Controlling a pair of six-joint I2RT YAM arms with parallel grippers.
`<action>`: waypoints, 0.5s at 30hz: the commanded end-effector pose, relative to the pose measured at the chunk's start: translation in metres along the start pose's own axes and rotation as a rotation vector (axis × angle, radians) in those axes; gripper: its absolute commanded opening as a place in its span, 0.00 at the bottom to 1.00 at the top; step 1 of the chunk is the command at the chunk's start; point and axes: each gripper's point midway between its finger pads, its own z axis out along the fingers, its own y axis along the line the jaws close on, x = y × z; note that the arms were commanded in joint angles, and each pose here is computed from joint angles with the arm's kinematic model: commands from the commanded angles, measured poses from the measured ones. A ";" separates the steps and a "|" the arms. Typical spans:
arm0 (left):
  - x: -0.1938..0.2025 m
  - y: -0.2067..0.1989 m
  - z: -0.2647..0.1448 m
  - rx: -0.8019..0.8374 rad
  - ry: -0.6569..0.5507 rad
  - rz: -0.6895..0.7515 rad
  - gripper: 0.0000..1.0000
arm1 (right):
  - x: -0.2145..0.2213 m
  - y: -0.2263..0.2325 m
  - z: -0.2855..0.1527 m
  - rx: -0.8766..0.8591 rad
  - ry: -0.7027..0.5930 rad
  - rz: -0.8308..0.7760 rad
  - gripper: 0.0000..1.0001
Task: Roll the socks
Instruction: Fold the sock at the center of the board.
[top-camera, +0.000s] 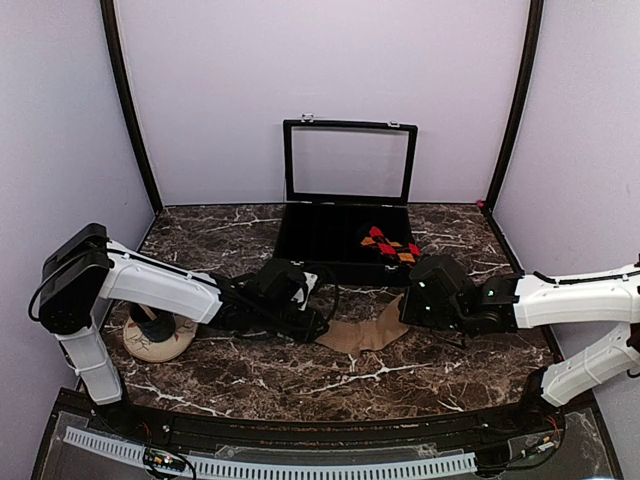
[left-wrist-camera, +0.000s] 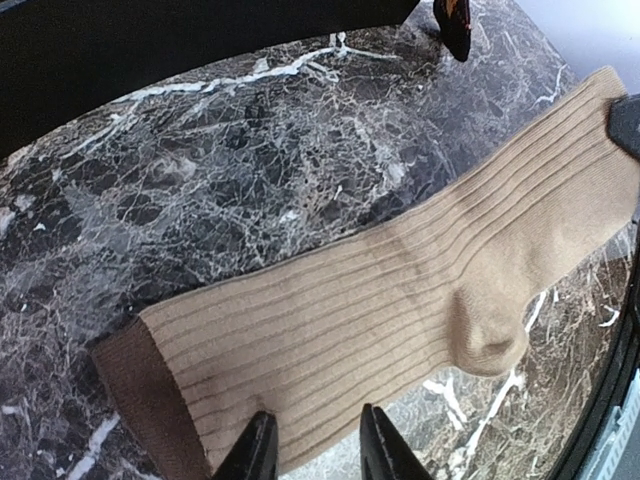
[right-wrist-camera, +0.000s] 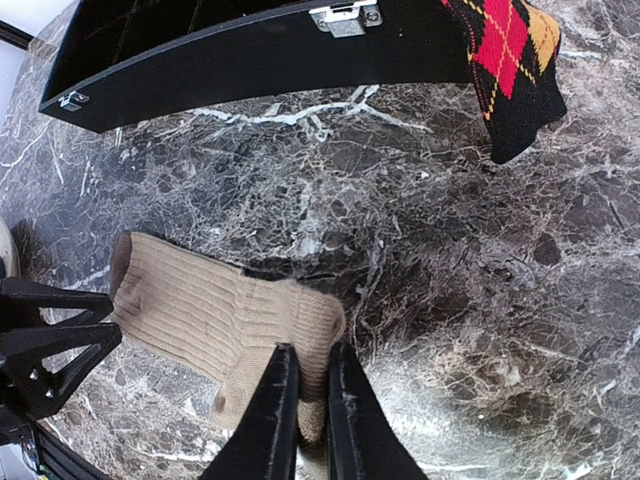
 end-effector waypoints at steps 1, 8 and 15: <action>0.007 0.005 0.005 -0.035 0.039 0.002 0.29 | -0.010 0.007 -0.001 -0.006 -0.017 0.012 0.11; 0.027 0.036 0.007 -0.113 0.075 -0.089 0.28 | -0.012 0.006 0.001 0.010 -0.012 -0.003 0.11; 0.037 0.059 0.000 -0.150 0.080 -0.148 0.28 | -0.017 0.002 0.005 0.040 -0.012 -0.025 0.11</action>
